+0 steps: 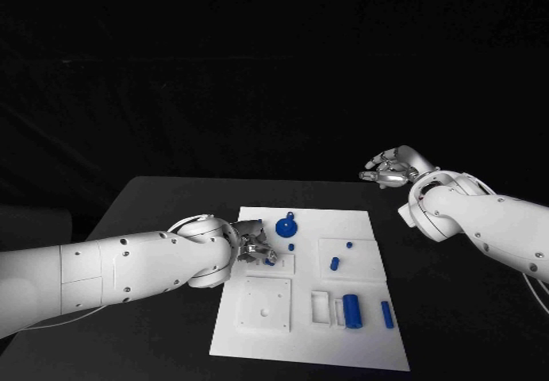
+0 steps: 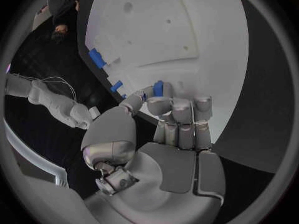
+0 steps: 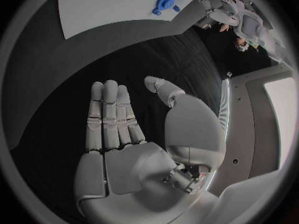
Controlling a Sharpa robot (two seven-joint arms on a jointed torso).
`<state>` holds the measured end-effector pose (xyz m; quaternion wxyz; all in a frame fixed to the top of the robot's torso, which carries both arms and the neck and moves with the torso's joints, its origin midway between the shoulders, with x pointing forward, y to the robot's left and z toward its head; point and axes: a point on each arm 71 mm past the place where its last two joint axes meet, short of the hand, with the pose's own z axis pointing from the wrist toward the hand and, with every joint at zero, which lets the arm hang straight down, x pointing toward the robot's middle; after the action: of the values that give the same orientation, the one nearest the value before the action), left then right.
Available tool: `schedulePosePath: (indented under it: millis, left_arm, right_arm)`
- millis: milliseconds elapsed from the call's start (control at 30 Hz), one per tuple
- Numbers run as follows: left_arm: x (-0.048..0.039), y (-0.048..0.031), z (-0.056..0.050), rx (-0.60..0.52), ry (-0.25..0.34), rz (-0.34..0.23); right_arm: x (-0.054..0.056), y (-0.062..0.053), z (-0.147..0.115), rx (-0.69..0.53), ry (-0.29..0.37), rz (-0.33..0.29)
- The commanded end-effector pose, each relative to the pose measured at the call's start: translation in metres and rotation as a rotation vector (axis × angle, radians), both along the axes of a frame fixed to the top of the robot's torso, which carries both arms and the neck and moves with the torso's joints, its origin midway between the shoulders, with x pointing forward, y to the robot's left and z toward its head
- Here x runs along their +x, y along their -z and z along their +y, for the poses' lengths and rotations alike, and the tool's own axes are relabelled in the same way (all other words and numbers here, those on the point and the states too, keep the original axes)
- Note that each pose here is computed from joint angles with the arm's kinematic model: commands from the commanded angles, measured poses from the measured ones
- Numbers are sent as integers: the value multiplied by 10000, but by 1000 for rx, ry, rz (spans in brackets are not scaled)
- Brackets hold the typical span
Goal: Assemble the parts on the task board
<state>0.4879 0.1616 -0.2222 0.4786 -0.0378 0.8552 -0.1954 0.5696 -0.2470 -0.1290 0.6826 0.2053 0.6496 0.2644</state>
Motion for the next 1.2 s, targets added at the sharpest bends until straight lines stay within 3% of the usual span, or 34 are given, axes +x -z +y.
schedulePosePath:
  millis: [33,1200]
  left_arm:
    - [-68,88,-55,14,37,68]
    - [-51,99,-71,21,34,81]
  right_arm:
    - [0,-1,17,-2,-14,1]
    - [4,9,28,-3,-18,4]
